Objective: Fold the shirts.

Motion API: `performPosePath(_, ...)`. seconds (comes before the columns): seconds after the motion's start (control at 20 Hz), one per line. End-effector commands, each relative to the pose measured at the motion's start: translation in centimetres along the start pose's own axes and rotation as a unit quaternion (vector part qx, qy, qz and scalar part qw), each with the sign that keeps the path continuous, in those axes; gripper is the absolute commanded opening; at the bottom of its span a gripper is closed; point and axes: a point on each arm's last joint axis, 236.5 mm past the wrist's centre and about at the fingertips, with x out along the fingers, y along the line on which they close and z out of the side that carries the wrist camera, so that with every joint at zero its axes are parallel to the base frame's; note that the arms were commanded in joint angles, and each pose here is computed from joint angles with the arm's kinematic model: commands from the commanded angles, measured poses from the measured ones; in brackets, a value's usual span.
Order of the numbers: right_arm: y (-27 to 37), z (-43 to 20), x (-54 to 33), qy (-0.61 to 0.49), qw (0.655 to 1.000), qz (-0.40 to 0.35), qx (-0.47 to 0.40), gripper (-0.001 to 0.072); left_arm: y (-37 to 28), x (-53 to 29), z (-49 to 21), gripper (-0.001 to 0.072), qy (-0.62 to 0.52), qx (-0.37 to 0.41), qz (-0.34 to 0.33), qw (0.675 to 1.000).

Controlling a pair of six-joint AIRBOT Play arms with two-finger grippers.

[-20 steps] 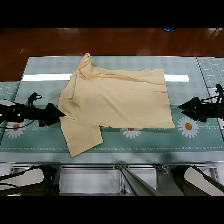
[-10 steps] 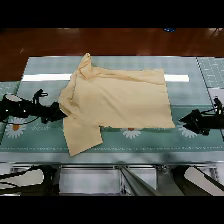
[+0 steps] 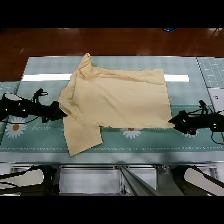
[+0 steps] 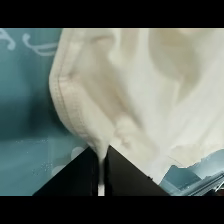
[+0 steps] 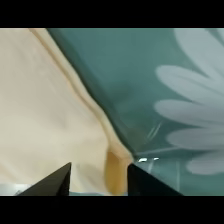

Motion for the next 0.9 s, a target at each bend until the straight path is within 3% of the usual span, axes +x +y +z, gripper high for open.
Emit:
performPosePath(0.0,2.2,2.4,2.1,-0.031,0.999,0.018,0.003,0.037,0.0,0.0,0.0,0.0025,-0.001,0.0,0.0,1.0)
performPosePath(0.05,3.0,2.4,2.6,-0.024,1.0,0.016,-0.011,0.0332,-0.1,0.0,0.1,0.0025,-0.001,0.0,-0.001,1.0)
performPosePath(0.15,4.9,2.1,3.3,-0.007,0.998,0.016,-0.059,0.005,-0.6,-0.2,0.4,0.0025,-0.006,-0.001,-0.009,1.0)
performPosePath(0.2,6.5,2.1,3.0,-0.003,0.995,0.024,-0.093,0.0025,-1.5,-0.6,1.0,0.0025,-0.014,0.001,-0.021,1.0)
performPosePath(0.3,10.4,3.0,0.3,-0.003,0.988,0.046,-0.15,0.0025,-4.9,-3.1,3.3,0.0025,-0.053,0.027,-0.053,0.997)
performPosePath(0.45,18.7,7.0,-9.3,-0.109,0.96,0.07,-0.25,0.0024,-14.6,-11.9,7.9,0.0025,-0.179,0.108,-0.131,0.969)
performPosePath(0.65,29.9,7.3,-27.4,-0.314,0.87,0.076,-0.373,0.0025,-28.5,-29.0,7.8,0.0024,-0.376,0.255,-0.187,0.871)
performPosePath(0.85,35.3,-0.7,-42.1,-0.482,0.754,0.077,-0.44,0.0024,-37.0,-42.4,-0.9,0.0024,-0.519,0.378,-0.182,0.745)
